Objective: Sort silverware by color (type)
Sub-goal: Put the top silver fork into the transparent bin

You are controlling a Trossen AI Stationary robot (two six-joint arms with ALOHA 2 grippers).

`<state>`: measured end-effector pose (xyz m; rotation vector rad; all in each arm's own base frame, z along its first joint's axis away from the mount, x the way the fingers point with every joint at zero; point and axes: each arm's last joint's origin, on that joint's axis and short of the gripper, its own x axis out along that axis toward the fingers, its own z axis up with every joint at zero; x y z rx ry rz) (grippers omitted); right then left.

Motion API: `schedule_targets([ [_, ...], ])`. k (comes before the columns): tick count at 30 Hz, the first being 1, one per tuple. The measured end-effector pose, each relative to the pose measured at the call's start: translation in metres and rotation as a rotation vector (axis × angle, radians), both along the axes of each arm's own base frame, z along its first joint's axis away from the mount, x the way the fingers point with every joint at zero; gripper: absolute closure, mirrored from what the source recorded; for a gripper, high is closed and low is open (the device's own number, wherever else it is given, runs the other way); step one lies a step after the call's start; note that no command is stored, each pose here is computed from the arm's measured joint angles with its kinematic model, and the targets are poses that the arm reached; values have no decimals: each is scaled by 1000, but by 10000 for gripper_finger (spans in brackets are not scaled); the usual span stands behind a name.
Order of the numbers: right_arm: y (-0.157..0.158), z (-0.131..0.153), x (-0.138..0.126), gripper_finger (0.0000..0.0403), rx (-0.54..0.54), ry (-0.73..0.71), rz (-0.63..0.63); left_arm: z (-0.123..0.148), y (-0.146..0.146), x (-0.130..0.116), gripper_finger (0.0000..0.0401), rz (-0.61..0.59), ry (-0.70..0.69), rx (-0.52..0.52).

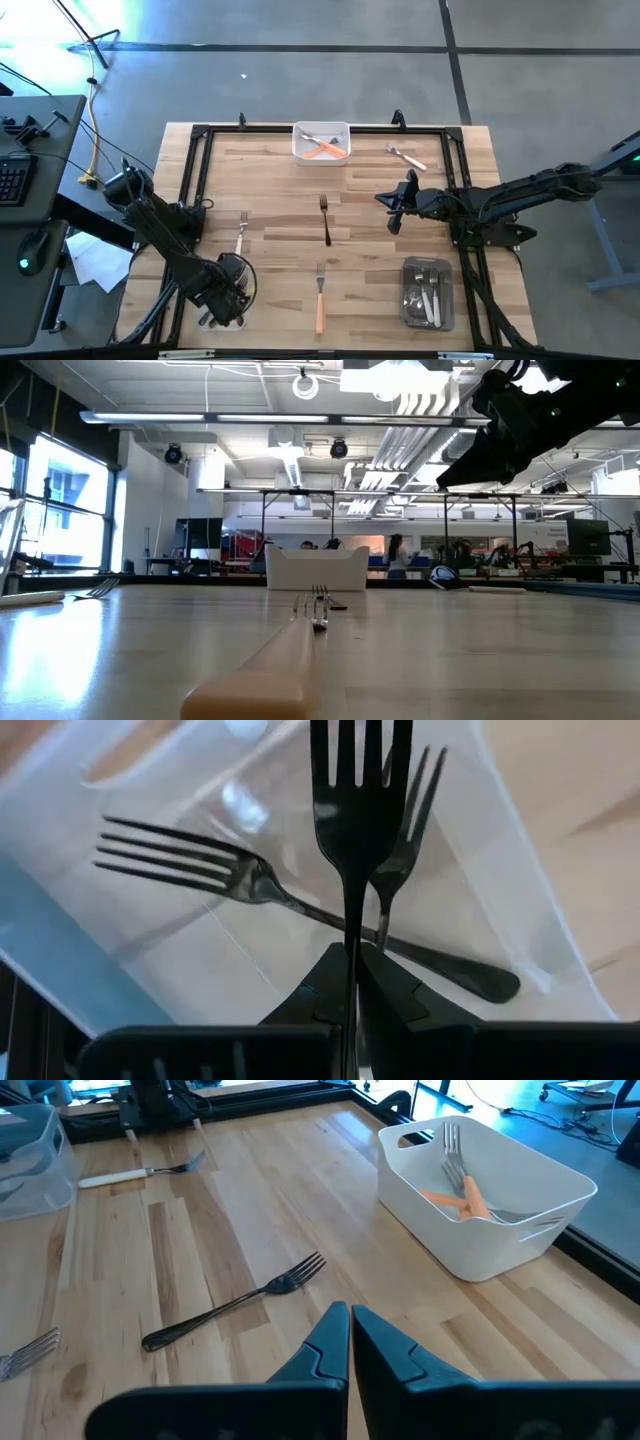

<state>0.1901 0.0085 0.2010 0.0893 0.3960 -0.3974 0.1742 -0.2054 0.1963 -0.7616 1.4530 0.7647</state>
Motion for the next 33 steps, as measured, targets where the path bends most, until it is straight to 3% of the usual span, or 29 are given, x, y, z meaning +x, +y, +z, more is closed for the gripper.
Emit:
schedule_targets([
  [10,0,0,0,403,0,0,0,-9,-5,3,391,-40,47,-33],
  [25,0,0,0,403,-22,9,10,0,1,23,261,-147,-12,-78],
  [33,0,0,0,403,-21,9,10,21,5,24,255,-200,48,-41],
])
